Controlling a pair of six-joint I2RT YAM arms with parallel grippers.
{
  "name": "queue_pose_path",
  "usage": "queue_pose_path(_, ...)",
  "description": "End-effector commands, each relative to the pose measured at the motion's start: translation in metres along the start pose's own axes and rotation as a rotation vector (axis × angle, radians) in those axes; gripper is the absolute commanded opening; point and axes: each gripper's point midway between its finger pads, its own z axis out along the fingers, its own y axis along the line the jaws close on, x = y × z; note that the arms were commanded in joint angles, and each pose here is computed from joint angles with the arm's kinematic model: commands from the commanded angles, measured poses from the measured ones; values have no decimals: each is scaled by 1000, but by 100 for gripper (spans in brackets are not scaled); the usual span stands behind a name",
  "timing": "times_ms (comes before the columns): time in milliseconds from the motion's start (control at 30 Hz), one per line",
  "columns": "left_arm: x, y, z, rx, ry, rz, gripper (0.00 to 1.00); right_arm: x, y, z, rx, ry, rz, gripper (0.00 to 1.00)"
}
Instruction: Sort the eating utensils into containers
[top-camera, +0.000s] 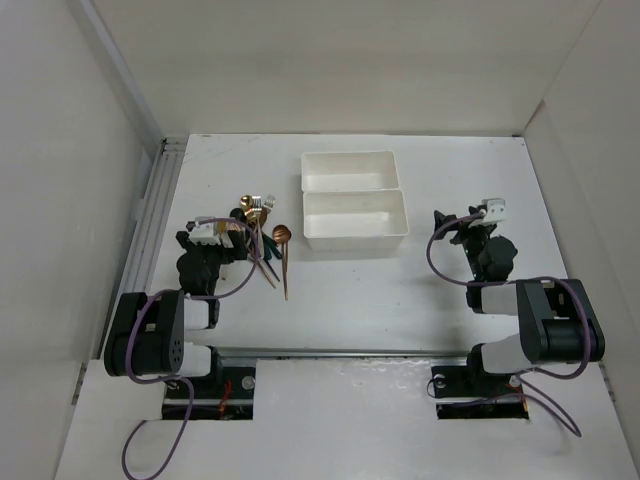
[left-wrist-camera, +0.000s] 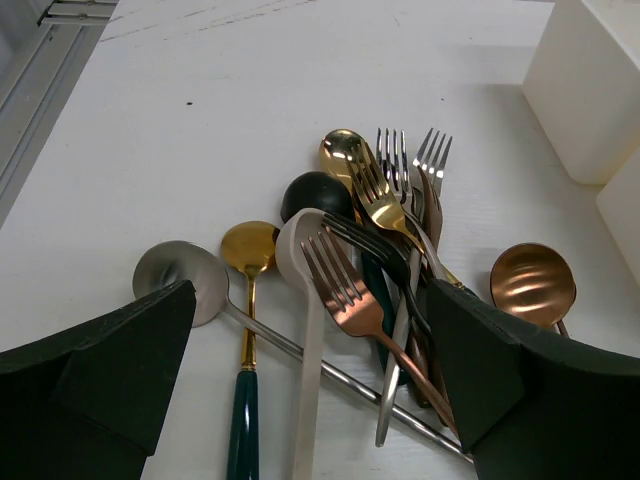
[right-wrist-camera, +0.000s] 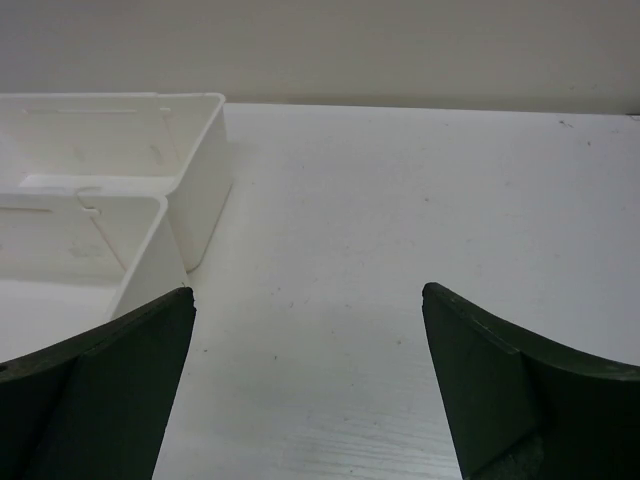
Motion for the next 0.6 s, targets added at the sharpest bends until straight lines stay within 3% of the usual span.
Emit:
queue_pose_path(0, -65, -5, 7, 29, -239, 26, 100, -25, 3, 8, -11, -73, -20, 100)
queue_pose_path(67, -64, -5, 7, 29, -239, 26, 100, -34, 4, 11, -12, -78, -20, 100)
queue_pose_path(100, -64, -5, 7, 29, -239, 26, 100, -28, 0, 19, 6, 8, -7, 100)
queue_pose_path(133, -67, -5, 7, 29, -248, 27, 100, -43, -3, 17, 25, -28, -12, 100)
queue_pose_path(167, -66, -9, 7, 55, -246, 40, 100, -49, -6, 29, 54, 63, 1, 100)
queue_pose_path(233, -78, -30, 3, 198, -252, 110, 100, -91, -13, 37, 99, 42, -27, 100)
queue_pose_path(267, -82, -35, 4, 230, -218, 133, 100, -136, -10, 47, 94, -26, -54, 100)
queue_pose_path(300, -93, -35, 7, 228, -200, 155, 100, -149, -10, 47, 95, -9, -80, 100)
queue_pose_path(333, -113, -36, 17, 222, -154, 169, 100, -178, -5, 47, 81, -48, -143, 100)
queue_pose_path(367, -143, -30, 18, 139, -194, 181, 100, -199, -6, 49, 102, -68, -176, 100)
queue_pose_path(400, -163, -23, 21, 92, -213, 266, 100, -246, 6, 51, 98, -118, -205, 100)
queue_pose_path(433, -207, -17, 25, 46, -272, 351, 100, -261, 5, 55, 127, -111, -295, 100)
queue_pose_path(467, -213, -7, 26, -11, -232, 441, 100, -277, 7, 59, 163, -110, -341, 100)
queue_pose_path(500, -228, -1, 26, -55, -236, 532, 100, -314, 1, 54, 305, -144, -358, 100)
queue_pose_path(533, -241, 10, 26, -119, -231, 640, 100, -322, -6, 54, 392, -134, -382, 100)
queue_pose_path(567, -264, 18, 22, -181, -261, 654, 100, -312, -12, 68, 456, -76, -455, 100)
